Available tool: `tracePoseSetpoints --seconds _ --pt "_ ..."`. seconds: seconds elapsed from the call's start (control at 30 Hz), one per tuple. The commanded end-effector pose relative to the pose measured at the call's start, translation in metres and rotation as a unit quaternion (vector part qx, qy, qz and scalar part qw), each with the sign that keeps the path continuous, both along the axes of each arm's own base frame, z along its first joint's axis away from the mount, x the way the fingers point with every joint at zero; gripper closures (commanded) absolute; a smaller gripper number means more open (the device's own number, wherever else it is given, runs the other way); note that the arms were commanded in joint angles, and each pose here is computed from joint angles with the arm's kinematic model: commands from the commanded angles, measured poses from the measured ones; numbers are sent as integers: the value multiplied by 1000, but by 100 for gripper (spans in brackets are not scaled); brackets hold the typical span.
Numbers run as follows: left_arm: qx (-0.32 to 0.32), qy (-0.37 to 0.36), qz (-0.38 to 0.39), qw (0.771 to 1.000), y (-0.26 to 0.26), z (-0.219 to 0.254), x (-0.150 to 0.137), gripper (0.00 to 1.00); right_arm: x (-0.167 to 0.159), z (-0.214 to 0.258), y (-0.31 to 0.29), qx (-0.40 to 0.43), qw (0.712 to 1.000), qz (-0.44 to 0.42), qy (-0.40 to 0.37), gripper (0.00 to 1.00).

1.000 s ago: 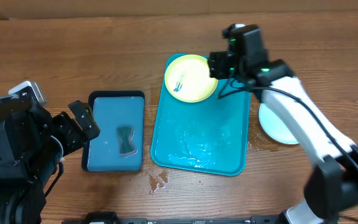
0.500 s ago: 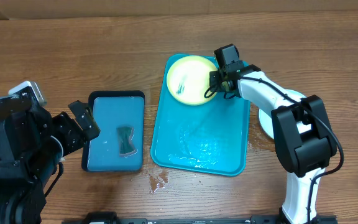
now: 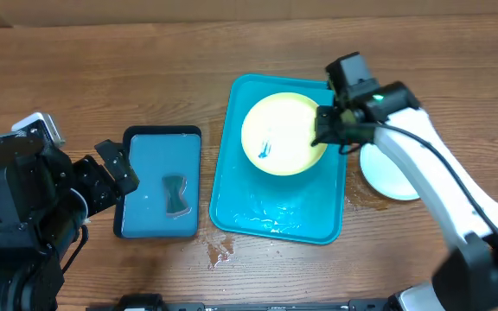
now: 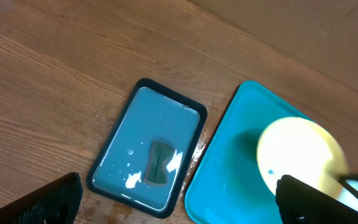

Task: Clean dirty plates on tray and stack at the side
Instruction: 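Grip the remaining yellow plate rim with the right gripper and drag it down, then grasp the sponge in the water tray with the left gripper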

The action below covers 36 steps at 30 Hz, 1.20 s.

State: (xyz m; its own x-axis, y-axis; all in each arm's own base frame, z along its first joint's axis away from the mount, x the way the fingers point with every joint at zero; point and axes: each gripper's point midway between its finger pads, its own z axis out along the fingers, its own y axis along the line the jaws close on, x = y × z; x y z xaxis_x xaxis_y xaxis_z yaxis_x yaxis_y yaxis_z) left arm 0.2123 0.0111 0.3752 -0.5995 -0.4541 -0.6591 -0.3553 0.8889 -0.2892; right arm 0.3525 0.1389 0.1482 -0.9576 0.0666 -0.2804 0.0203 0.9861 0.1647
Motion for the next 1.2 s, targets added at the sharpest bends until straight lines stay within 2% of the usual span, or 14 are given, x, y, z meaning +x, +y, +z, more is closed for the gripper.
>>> tracePoseSetpoints --seconds 0.0,0.13,0.27,0.37,0.43,0.5,0.57,0.67,0.77,0.8,0.83,0.9,1.1,1.17 --pt "2 -14 -4 1000 0 7 3 0 -17 -7 -4 -4 999 -25 33 96" --pt "-3 -16 0 1000 0 8 3 0 -35 -57 -8 -4 995 -69 68 96" --pt "-20 -16 -3 1000 -5 7 3 0 -32 -105 0 31 997 -65 36 96" --pt "-35 -7 -39 999 -18 3 3 0 -33 -116 7 53 997 -50 26 96" --pt "-32 10 -84 996 -28 -6 6 0 -31 -113 8 54 997 -44 21 92" --pt "-32 41 -131 990 -39 -24 9 0 -27 -103 11 57 998 -23 9 77" --pt "-32 85 -161 983 -44 -50 12 0 -26 -86 12 56 998 -9 -3 71" --pt "-10 175 -176 969 -37 -102 15 0 -27 -54 9 56 998 3 -22 66" --pt "-3 260 -143 955 -25 -157 19 1 -33 -18 7 64 997 8 -48 62" --pt "-6 269 -143 953 -25 -164 21 6 -34 -13 6 65 996 9 -52 61" --pt "-10 286 -143 948 -26 -180 24 17 -37 -5 5 68 996 9 -59 60" --pt "-18 318 -141 938 -26 -212 29 32 -45 11 2 73 995 10 -72 57" --pt "-46 402 -103 909 -30 -303 37 44 -63 25 -5 73 995 9 -73 53" --pt "-52 426 -94 898 -33 -326 37 55 -65 22 -6 70 995 9 -66 53"
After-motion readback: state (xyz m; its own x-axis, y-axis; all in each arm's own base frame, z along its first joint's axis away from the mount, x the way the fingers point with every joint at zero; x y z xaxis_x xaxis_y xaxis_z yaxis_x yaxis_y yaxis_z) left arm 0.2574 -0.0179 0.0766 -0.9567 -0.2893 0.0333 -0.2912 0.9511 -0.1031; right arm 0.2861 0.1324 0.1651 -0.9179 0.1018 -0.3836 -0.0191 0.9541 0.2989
